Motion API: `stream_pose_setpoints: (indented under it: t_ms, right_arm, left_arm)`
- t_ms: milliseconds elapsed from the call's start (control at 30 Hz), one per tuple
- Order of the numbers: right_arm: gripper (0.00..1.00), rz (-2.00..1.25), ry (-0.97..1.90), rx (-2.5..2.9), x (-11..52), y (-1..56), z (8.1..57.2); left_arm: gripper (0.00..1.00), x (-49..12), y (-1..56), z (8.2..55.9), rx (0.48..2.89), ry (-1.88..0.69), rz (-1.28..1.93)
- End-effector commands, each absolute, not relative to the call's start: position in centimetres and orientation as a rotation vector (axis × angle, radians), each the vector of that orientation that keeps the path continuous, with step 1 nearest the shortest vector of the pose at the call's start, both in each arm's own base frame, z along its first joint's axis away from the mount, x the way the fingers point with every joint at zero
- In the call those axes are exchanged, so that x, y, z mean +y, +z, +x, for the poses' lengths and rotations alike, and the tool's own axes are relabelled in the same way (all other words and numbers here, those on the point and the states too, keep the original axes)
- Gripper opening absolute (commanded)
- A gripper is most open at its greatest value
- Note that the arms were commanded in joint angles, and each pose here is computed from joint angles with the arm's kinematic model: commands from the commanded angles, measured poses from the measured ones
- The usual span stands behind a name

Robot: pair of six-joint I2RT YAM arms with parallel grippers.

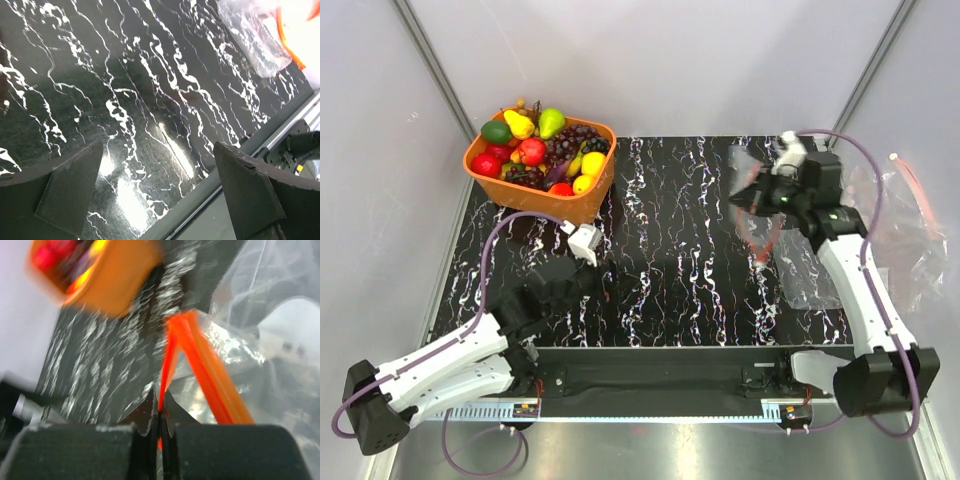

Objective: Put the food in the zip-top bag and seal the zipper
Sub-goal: Pick up the zipper food storage bag at the center of the board.

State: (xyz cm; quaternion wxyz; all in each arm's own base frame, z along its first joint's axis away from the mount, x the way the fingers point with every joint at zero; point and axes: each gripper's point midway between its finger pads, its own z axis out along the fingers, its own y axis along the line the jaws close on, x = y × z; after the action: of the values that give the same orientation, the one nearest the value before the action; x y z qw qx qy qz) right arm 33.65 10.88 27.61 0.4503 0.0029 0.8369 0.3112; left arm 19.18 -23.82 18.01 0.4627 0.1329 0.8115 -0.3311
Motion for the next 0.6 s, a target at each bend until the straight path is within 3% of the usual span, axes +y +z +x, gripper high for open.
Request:
stream_pose_setpoints:
  t_ms: [0,200,567]
  right_arm:
    - [0.00,-0.354,0.933,2.012,17.0,30.1,31.4]
    - [0.00,-0.375,1.012,1.999,22.2,30.5,31.2]
    - [0.00,0.330,0.949,1.954,24.4,30.6,33.7]
  left_arm:
    - [0.99,-23.4,23.5,20.5,1.861,-0.808,0.272]
    - [0.99,-23.4,25.1,20.6,1.837,-0.811,0.268]
    - [0.99,-26.9,26.5,20.2,1.779,-0.946,0.392]
